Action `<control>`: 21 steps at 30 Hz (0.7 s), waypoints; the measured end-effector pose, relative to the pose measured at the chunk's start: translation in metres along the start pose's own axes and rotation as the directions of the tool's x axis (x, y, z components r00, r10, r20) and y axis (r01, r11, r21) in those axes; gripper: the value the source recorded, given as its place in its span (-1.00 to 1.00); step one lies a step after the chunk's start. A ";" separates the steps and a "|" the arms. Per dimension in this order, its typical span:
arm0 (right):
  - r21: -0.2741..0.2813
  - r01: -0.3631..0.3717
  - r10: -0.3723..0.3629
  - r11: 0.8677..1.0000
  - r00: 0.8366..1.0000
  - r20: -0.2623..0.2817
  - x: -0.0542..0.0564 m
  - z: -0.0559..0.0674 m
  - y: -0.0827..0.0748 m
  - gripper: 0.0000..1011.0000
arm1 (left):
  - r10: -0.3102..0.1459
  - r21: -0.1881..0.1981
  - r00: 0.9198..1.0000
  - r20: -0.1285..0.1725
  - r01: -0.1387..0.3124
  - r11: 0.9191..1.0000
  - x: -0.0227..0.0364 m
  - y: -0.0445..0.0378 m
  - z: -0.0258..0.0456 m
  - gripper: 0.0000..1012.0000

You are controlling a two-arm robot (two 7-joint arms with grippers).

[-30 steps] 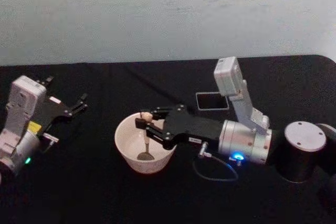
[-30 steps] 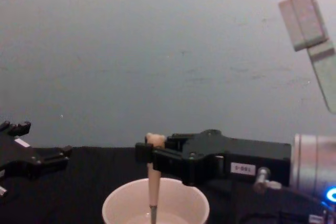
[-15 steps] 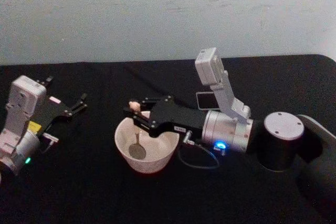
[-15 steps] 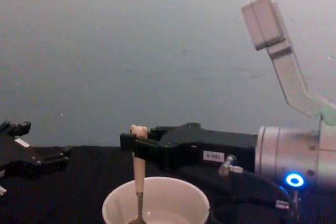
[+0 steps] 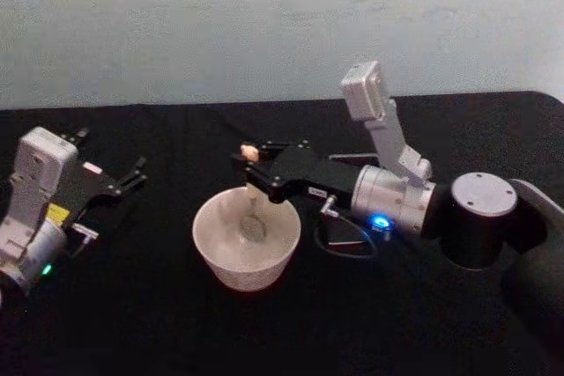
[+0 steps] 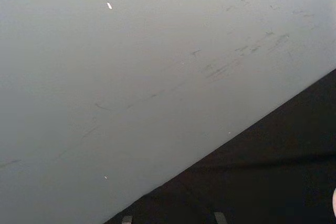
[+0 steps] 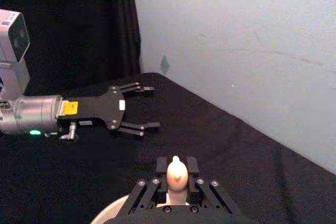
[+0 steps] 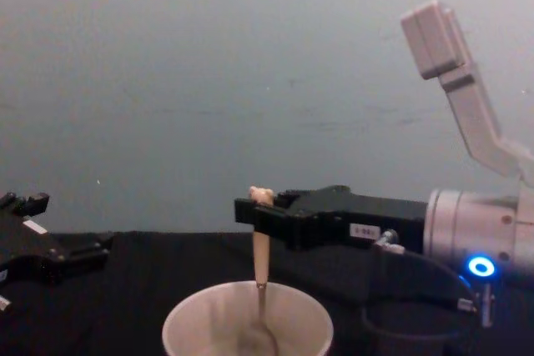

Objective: Pick up the stirring spoon with one hand, stir inside the cup, then place it back in its original position.

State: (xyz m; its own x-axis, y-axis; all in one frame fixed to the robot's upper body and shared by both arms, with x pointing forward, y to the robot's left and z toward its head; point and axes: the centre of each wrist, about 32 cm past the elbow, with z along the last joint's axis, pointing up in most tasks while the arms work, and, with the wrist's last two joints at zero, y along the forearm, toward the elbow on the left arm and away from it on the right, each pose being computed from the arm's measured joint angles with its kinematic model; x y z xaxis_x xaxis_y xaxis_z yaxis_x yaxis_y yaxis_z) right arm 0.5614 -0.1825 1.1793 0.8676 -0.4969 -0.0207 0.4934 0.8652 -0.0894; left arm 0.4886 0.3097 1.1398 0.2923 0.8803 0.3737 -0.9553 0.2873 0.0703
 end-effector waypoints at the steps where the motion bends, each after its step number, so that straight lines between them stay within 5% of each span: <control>1: 0.000 0.002 -0.002 1.000 1.000 0.000 0.000 0.000 -0.001 -0.58 | 0.000 0.000 1.000 0.000 0.000 1.000 0.0000 0.0000 0.0000 0.98; 9: -0.004 0.003 -0.003 1.000 1.000 0.002 -0.001 0.000 -0.017 -0.58 | 0.000 0.000 1.000 0.000 0.000 1.000 0.0000 0.0000 0.0000 0.98; 21: 0.010 -0.053 0.053 0.999 0.998 -0.030 -0.019 0.001 -0.032 -0.58 | 0.000 0.000 1.000 0.000 0.000 1.000 0.0000 0.0000 0.0000 0.98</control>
State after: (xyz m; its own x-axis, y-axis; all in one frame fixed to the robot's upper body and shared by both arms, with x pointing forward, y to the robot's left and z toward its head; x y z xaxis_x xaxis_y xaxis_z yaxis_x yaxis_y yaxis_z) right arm 0.5289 -0.2007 1.1831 0.8903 -0.4520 -0.0555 0.4474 0.8909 -0.0784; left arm 0.4886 0.3097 1.1398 0.2923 0.8803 0.3737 -0.9552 0.2874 0.0703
